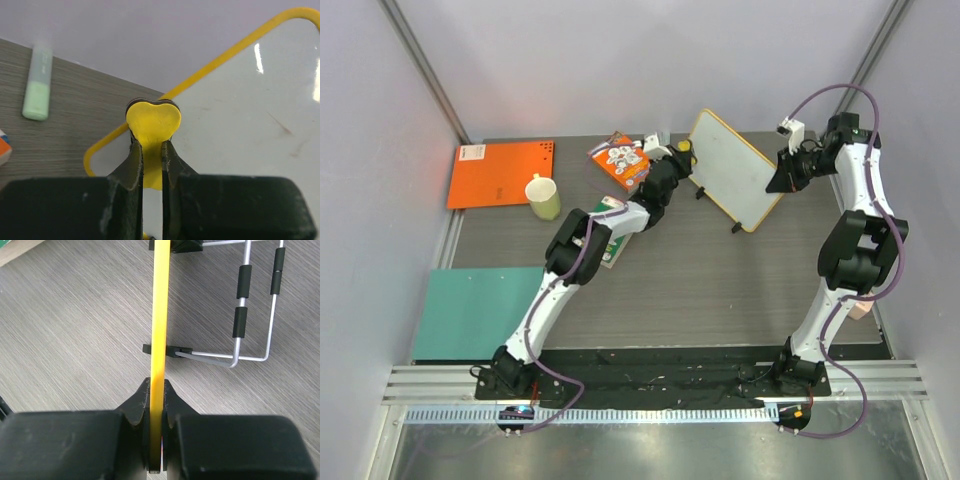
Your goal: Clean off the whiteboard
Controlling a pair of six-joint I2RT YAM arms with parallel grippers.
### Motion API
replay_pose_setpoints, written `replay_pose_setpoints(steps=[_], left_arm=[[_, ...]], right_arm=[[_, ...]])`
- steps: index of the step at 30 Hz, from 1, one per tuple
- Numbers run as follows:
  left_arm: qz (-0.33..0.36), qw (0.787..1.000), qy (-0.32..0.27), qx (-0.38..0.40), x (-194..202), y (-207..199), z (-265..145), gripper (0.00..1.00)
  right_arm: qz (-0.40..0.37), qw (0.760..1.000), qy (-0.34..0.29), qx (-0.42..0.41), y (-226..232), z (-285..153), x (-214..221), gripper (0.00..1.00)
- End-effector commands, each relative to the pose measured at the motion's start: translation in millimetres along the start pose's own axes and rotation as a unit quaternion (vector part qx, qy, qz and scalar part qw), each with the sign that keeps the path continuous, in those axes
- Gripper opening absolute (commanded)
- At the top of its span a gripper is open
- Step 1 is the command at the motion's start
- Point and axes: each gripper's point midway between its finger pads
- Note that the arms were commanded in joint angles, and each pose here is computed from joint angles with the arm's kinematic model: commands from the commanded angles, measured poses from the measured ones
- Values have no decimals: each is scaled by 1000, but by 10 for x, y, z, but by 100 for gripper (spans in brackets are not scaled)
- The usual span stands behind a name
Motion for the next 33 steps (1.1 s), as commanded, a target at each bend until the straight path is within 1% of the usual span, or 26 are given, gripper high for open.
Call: replay_pose_setpoints(steps=[1, 3, 4, 5, 6, 7, 8, 10, 11, 12, 13, 14, 15, 16, 18, 19, 21, 22, 23, 26, 28, 33], left_arm=[[24, 998, 7, 58, -93, -425, -119, 0], [30, 995, 8, 91, -194, -640, -197, 0], [39, 995, 27, 92, -141, -609, -278, 0], [37, 993, 18, 107, -348, -865, -357, 0], [43, 994, 27, 101, -369, -871, -417, 0], [61, 993, 53, 87, -270, -739, -530, 0], [62, 992, 47, 96, -489, -960, -625, 0], [81, 991, 94, 48, -389, -718, -830, 0], [81, 991, 101, 32, -489, -765, -927, 0], [93, 986, 137, -12, -409, -582, -1047, 0], [101, 982, 155, -35, -388, -498, -1130, 0], [105, 978, 176, -48, -343, -435, -1212, 0], [110, 974, 190, -54, -356, -456, -1289, 0], [122, 963, 227, -84, -263, -280, -1430, 0], [131, 950, 266, -94, -166, -207, -1582, 0], [140, 935, 300, -130, -84, -9, -1744, 0], [142, 921, 332, -149, 1, 117, -1894, 0], [143, 916, 340, -157, 28, 176, -1946, 0], [144, 907, 356, -176, 76, 284, -2046, 0], [141, 887, 384, -212, 192, 504, -2238, 0], [142, 878, 395, -231, 232, 638, -2343, 0], [160, 865, 389, -274, 203, 879, -2487, 1]], right_arm=[[88, 978, 118, -149, 799, 88, 514, 1], [88, 978, 119, -146, 791, 65, 498, 1], [87, 978, 118, -146, 787, 61, 486, 1], [86, 979, 117, -145, 786, 51, 474, 1], [86, 979, 116, -143, 782, 38, 454, 1], [85, 979, 116, -141, 776, 34, 449, 1], [84, 980, 116, -139, 773, 24, 437, 1], [85, 981, 116, -134, 760, 7, 414, 1], [85, 981, 117, -132, 758, 1, 411, 1], [83, 981, 117, -128, 745, -11, 396, 1], [86, 981, 122, -125, 734, -17, 410, 1], [87, 981, 126, -122, 722, -21, 414, 1], [89, 980, 128, -120, 708, -20, 420, 1], [90, 980, 132, -119, 700, -17, 432, 1], [96, 979, 141, -116, 688, -18, 463, 1], [98, 978, 144, -115, 679, -10, 482, 1], [103, 977, 149, -116, 680, -8, 508, 1], [103, 977, 149, -116, 680, -5, 511, 1], [106, 976, 149, -115, 672, -3, 524, 1], [115, 976, 154, -105, 620, 20, 572, 1], [128, 973, 165, -101, 594, 44, 629, 1], [148, 965, 188, -107, 559, 79, 779, 1]])
Point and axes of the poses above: each gripper's point midway between its finger pads, its own z axis out along the fingers, its own y axis along the line the jaws close on, x = y × z, and after that the axes turned 13 degrees about -z, right-handed
